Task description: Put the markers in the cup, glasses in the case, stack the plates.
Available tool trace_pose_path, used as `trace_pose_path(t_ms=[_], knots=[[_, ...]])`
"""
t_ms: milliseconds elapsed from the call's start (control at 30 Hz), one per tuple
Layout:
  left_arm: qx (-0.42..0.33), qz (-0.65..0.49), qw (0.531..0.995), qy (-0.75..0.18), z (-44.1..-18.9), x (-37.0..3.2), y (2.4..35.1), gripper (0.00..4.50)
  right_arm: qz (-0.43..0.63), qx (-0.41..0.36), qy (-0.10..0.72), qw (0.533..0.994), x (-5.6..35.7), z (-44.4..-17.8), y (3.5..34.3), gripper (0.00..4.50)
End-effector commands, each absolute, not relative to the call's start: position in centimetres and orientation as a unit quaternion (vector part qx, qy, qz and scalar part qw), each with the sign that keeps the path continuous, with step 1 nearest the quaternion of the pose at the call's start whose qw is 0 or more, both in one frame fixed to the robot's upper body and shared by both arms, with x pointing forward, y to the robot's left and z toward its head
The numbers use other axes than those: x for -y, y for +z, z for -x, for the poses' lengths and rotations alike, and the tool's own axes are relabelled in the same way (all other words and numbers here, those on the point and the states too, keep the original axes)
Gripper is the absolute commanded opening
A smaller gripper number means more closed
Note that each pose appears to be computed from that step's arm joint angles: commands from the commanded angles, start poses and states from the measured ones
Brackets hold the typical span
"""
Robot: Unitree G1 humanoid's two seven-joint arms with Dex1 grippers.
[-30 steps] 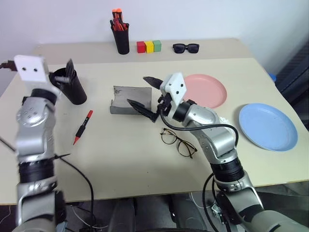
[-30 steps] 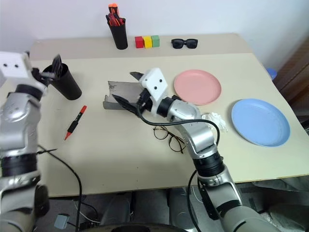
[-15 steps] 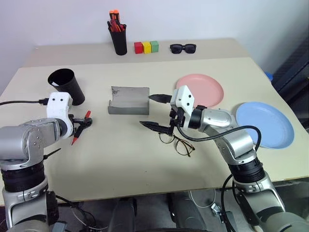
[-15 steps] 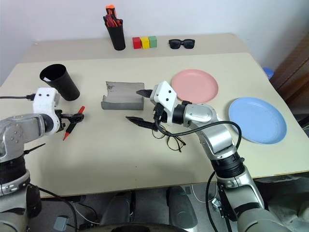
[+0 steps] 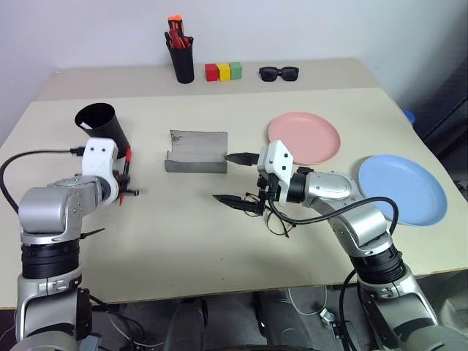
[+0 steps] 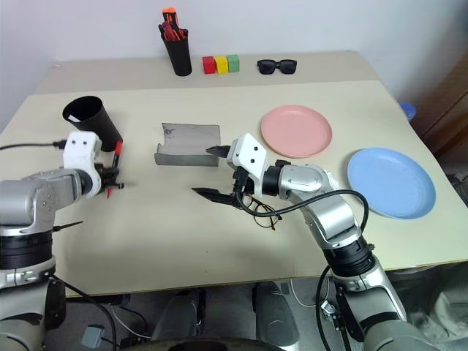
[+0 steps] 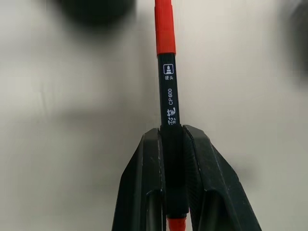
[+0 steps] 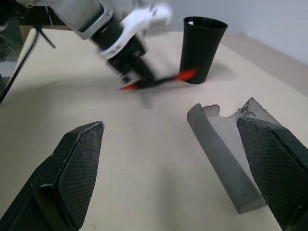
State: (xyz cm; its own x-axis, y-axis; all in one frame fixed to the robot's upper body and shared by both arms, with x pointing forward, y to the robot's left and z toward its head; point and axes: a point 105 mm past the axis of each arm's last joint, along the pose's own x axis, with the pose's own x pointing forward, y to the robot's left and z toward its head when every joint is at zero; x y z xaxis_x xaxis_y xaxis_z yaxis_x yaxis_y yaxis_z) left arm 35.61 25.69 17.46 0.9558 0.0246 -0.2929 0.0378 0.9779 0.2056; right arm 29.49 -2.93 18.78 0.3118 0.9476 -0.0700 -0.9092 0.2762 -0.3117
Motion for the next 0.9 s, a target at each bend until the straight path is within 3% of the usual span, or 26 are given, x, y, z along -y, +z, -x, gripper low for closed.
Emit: trace_pose_path(t_ms=[33, 133, 300, 433, 633, 833, 900], knots=[[0.071, -0.137, 0.988, -0.029, -36.0, -23.3, 25.6, 0.02, 0.153, 0.105, 0.578, 0.795, 2.2, -29.2, 20.4, 4.50], [0.142, -0.091, 0.985, 0.027, -36.9, -24.0, 28.1, 0.02, 0.147, 0.125, 0.554, 0.810, 1.5, -30.2, 21.0, 4.50], [0.201, -0.142, 0.959, 0.141, -38.6, -26.3, 29.8, 0.02, 0.130, 0.145, 0.529, 0.826, -0.1, -31.1, 21.4, 4.50], [0.217, -0.133, 0.948, 0.193, -39.8, -28.3, 30.0, 0.02, 0.122, 0.152, 0.529, 0.826, -1.0, -30.9, 21.3, 4.50], [0.214, -0.134, 0.947, 0.201, -41.0, -29.0, 28.9, 0.02, 0.112, 0.150, 0.524, 0.831, -0.9, -30.7, 21.0, 4.50], [0.200, -0.122, 0.948, 0.214, -41.2, -29.6, 27.7, 2.93, 0.109, 0.147, 0.517, 0.836, -0.5, -30.7, 20.9, 4.50], [0.202, -0.116, 0.950, 0.210, -41.2, -29.4, 27.6, 2.93, 0.110, 0.146, 0.517, 0.836, -0.4, -30.7, 20.9, 4.50]])
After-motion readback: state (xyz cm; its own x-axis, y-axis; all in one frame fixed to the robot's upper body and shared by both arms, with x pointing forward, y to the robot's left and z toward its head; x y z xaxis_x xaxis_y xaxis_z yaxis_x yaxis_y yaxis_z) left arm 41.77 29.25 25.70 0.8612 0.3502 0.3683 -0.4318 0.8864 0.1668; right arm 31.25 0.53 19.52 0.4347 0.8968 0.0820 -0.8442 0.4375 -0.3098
